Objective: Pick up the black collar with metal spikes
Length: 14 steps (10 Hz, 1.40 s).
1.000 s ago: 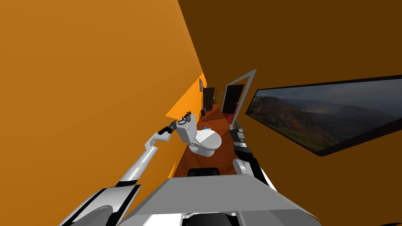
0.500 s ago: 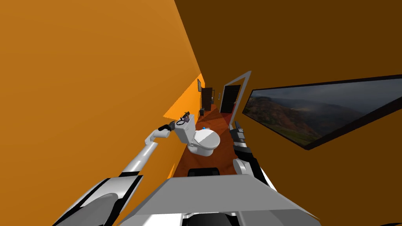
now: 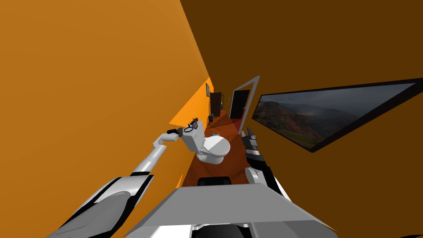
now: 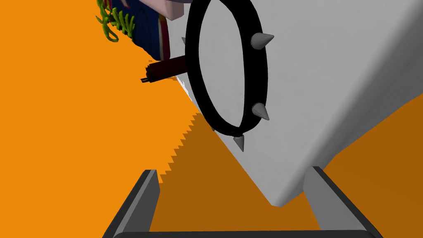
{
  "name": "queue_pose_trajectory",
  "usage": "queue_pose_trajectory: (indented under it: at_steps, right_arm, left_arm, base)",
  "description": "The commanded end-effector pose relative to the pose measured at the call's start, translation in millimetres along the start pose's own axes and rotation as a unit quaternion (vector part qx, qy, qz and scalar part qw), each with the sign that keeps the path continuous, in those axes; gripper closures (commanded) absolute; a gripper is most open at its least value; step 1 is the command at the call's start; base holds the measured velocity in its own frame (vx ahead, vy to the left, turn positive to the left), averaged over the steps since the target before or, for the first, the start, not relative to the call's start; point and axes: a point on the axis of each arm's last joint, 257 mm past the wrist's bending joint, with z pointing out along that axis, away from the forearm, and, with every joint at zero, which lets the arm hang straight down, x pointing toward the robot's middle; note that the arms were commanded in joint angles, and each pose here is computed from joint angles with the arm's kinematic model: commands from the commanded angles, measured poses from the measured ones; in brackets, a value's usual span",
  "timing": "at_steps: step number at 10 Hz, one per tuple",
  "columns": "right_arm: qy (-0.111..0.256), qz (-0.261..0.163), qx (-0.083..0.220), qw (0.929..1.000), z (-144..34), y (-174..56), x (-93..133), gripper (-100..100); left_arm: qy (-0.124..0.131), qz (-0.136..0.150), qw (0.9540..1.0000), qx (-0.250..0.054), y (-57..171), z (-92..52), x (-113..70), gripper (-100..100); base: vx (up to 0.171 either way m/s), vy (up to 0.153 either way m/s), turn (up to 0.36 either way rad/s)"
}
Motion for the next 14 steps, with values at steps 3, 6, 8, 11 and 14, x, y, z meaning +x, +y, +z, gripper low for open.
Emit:
queue_pose_trajectory:
  at_steps: [3,6,8,11,14]
  right_arm:
    - [0.000,0.000,0.000,1.0000,0.0,0,0,0]
    - [0.000,0.000,0.000,1.0000,0.0,0,0,0]
    - [0.000,0.000,0.000,1.0000,0.0,0,0,0]
    - [0.000,0.000,0.000,1.0000,0.0,0,0,0]
    - [0.000,0.000,0.000,1.0000,0.0,0,0,0]
  left_arm:
    - [-0.017,-0.013,0.9987,-0.047,3,6.3,-16.0,-100]
    - [-0.029,-0.026,0.9953,-0.089,13,8.5,-27.5,-100]
    - [-0.033,-0.036,0.9928,-0.110,10,8.6,-32.3,-100]
    - [-0.041,-0.049,0.9861,-0.153,21,6.0,-39.3,-100]
    - [-0.040,-0.069,0.9783,-0.191,16,1.6,-40.6,-100]
  base:
    - [-0.005,0.013,-0.054]
    - [-0.004,0.024,-0.079]
    - [-0.001,0.014,-0.056]
    - [0.001,0.028,-0.081]
    - [0.007,0.034,-0.084]
